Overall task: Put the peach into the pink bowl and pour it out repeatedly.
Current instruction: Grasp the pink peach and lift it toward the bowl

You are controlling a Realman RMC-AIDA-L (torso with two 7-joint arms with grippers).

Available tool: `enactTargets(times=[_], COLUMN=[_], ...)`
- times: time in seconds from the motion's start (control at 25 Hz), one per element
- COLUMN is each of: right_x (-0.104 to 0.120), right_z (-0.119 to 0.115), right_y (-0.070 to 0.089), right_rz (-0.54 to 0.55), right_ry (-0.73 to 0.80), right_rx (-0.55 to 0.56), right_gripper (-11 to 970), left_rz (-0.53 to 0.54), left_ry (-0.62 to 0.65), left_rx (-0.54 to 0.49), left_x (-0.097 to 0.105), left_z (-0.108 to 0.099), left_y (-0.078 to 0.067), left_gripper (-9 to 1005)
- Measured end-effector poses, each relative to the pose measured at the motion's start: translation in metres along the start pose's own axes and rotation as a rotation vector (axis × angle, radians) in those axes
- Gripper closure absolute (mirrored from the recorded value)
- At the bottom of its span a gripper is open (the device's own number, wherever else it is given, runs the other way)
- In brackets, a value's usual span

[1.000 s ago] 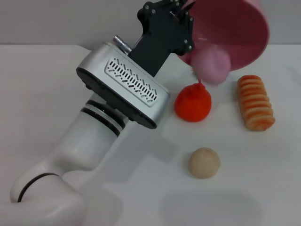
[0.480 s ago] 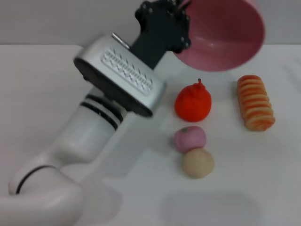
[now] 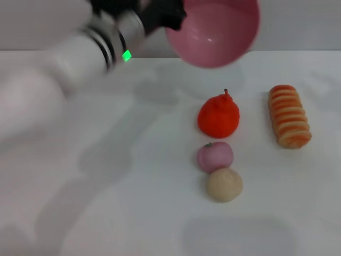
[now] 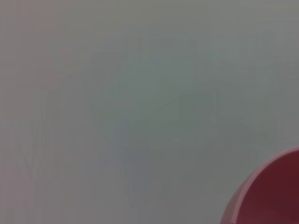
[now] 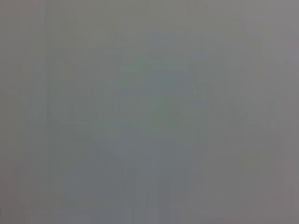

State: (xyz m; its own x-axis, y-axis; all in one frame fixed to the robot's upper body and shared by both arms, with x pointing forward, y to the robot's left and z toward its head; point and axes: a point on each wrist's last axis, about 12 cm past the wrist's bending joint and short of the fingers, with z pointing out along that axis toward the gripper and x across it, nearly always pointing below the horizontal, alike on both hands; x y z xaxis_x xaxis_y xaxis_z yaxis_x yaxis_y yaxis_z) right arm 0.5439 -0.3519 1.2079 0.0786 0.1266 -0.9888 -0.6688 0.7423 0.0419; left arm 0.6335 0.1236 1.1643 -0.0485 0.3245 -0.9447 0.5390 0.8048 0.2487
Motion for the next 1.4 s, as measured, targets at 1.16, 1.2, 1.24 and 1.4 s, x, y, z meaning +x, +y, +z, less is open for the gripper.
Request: enactTargets(times=[1.16, 1.2, 1.24, 1.4], right_x=[0.067, 0.072, 0.075, 0.086], right_z=[0.150, 0.152, 0.154, 0.158], right_y=[0.086, 0.086, 0.087, 0.089], right_rz=[-0.101, -0.104, -0.102, -0.078], right_ry=[1.268, 1.266, 1.261, 1.229], right_rx=[-0.436, -0.428, -0.424, -0.413], right_gripper=[528, 528, 529, 531], left_rz=[-0.334, -0.333, -0.333, -0.334], left_ry=[0.404, 0.406, 0.406, 0.411], left_rx=[0.078, 0.080, 0.080, 0.085], left_x=[0.001, 0.002, 0.002, 0.004], left_z=[-0.013, -0.013, -0.013, -0.013], left_y=[0.106, 0.105, 0.105, 0.104], left_gripper=[952, 952, 952, 952])
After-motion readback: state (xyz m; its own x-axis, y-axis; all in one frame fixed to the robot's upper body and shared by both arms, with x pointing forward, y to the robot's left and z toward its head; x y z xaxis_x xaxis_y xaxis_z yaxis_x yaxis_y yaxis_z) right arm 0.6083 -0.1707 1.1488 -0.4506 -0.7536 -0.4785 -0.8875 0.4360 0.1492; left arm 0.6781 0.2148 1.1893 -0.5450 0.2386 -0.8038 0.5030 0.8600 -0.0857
